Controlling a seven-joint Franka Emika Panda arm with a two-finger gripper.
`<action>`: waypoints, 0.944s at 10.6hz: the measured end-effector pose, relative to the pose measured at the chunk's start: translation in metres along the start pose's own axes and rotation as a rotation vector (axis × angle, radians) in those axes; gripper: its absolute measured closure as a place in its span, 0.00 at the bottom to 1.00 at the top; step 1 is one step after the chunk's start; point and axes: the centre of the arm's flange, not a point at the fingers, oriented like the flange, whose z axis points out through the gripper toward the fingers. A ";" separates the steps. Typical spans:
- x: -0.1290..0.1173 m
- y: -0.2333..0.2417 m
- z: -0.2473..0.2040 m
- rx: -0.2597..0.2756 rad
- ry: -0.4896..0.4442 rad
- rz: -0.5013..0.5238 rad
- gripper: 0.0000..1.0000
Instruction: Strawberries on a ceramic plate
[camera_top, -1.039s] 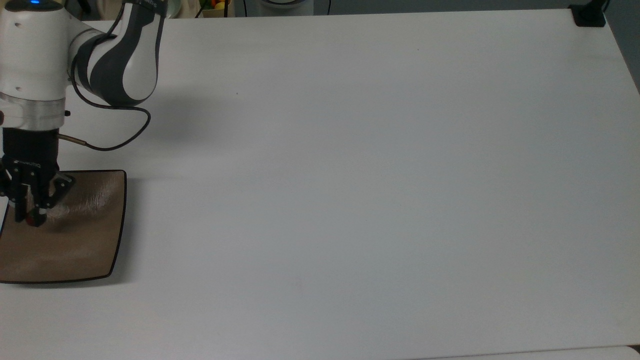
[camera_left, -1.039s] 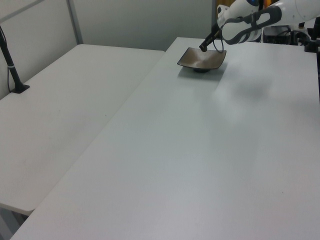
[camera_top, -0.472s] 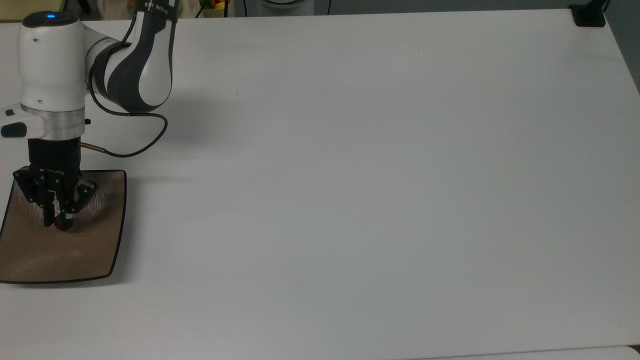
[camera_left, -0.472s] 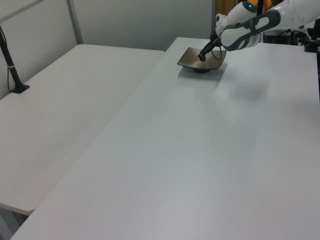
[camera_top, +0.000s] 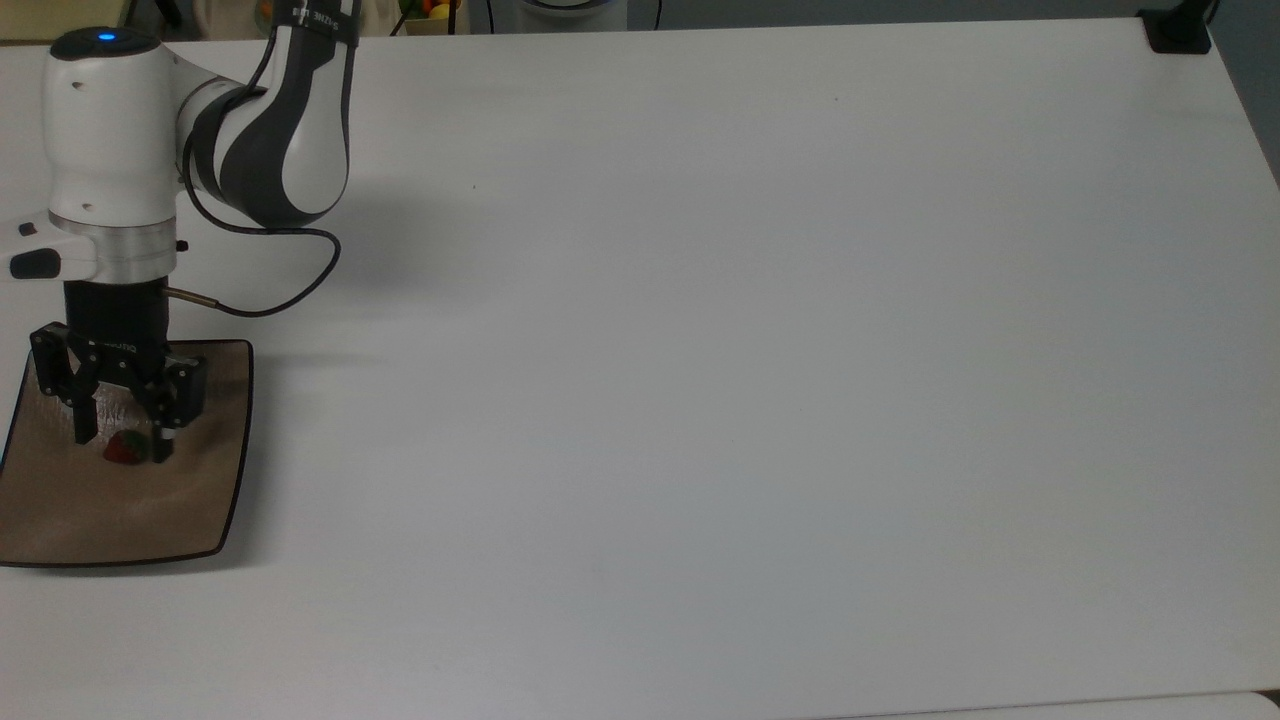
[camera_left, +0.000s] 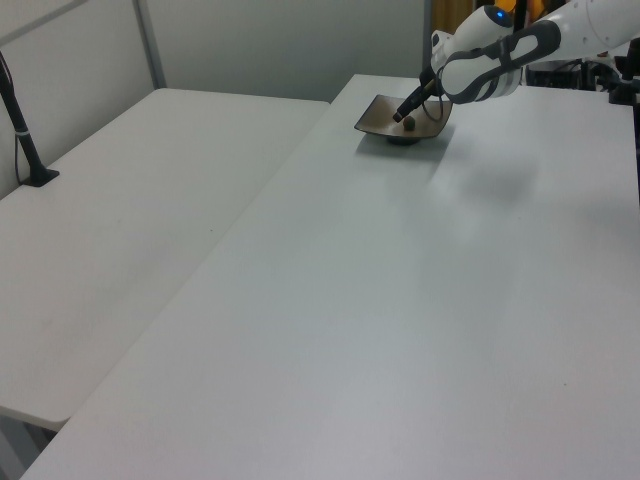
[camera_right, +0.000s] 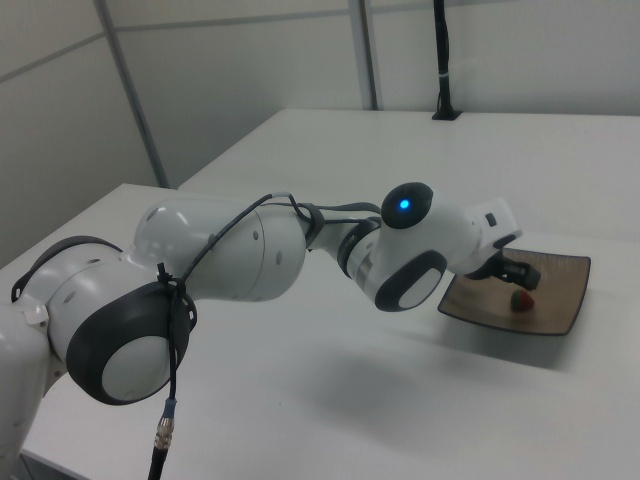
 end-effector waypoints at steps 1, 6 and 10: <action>0.002 -0.006 0.000 0.006 0.003 -0.006 0.10; 0.035 -0.007 -0.056 0.005 0.037 -0.016 0.00; 0.055 0.005 -0.135 0.104 -0.193 -0.014 0.00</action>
